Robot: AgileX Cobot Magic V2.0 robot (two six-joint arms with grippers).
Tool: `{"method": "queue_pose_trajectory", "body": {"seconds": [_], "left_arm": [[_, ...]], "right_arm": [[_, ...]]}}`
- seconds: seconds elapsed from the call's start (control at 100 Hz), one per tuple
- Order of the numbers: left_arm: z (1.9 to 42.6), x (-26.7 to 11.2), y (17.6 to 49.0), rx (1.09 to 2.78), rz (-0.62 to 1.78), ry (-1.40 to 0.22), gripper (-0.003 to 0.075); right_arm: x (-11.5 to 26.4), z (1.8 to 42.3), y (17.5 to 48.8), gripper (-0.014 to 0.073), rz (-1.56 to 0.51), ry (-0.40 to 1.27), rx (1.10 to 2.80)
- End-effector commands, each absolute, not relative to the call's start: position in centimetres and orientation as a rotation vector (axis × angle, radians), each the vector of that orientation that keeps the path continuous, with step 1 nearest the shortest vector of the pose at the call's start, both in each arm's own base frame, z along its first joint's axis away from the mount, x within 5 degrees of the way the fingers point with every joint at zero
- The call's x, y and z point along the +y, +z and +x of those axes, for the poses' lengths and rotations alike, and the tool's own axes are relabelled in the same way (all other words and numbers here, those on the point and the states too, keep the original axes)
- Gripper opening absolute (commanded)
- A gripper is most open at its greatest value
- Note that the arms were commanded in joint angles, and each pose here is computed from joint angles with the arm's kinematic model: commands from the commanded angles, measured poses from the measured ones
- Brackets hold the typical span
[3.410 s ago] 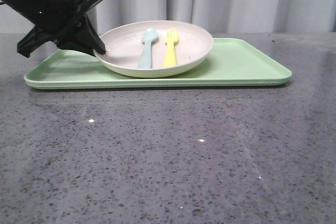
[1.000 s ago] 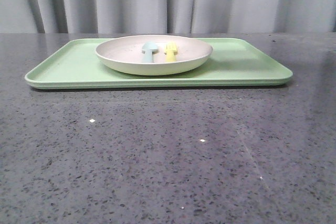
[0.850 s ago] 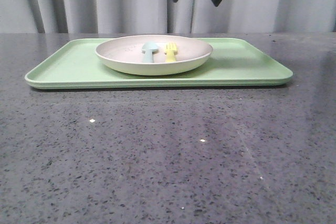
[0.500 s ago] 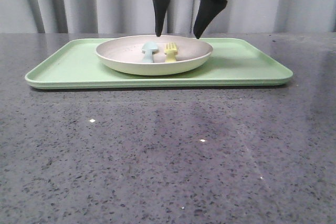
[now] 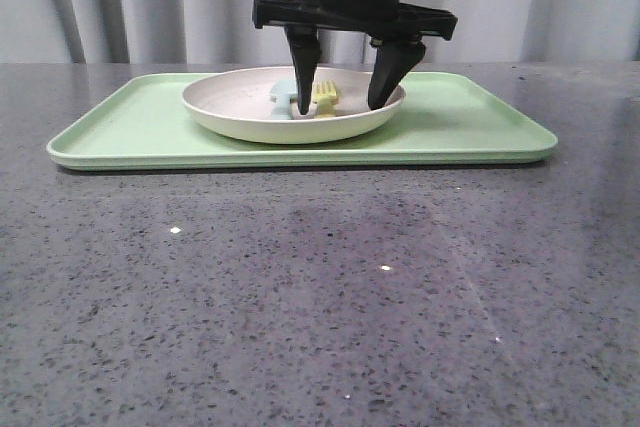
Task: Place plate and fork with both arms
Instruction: 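Lower the right gripper onto the yellow fork and grasp it, then lift the fork with the right gripper off the plate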
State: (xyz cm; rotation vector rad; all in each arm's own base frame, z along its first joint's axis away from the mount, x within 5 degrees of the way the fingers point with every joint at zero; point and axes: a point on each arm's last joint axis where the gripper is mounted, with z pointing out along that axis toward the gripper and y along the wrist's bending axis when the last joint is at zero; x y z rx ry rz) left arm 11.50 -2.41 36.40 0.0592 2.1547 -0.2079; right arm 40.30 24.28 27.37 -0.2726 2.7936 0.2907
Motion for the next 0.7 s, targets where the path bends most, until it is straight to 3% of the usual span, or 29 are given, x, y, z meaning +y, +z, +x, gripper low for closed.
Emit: {"method": "queue_pose_trajectory", "body": {"seconds": [0.0,0.09,0.45,0.69], "left_arm": [[11.65,-2.45,37.78,2.061,0.045,-0.229,0.0230],[11.65,-2.45,37.78,2.061,0.045,-0.229,0.0230],[11.65,-2.45,37.78,2.061,0.045,-0.229,0.0230],[11.65,-2.45,37.78,2.061,0.045,-0.229,0.0230]], "right_arm": [[23.88,39.82,31.18,0.0518,-0.268,0.333,2.676],[23.87,39.83,31.17,0.0495,-0.268,0.332,2.676],[23.91,39.89,31.04,0.0142,-0.268,0.331,2.677],[23.91,39.89,31.04,0.0000,-0.268,0.331,2.677]]}}
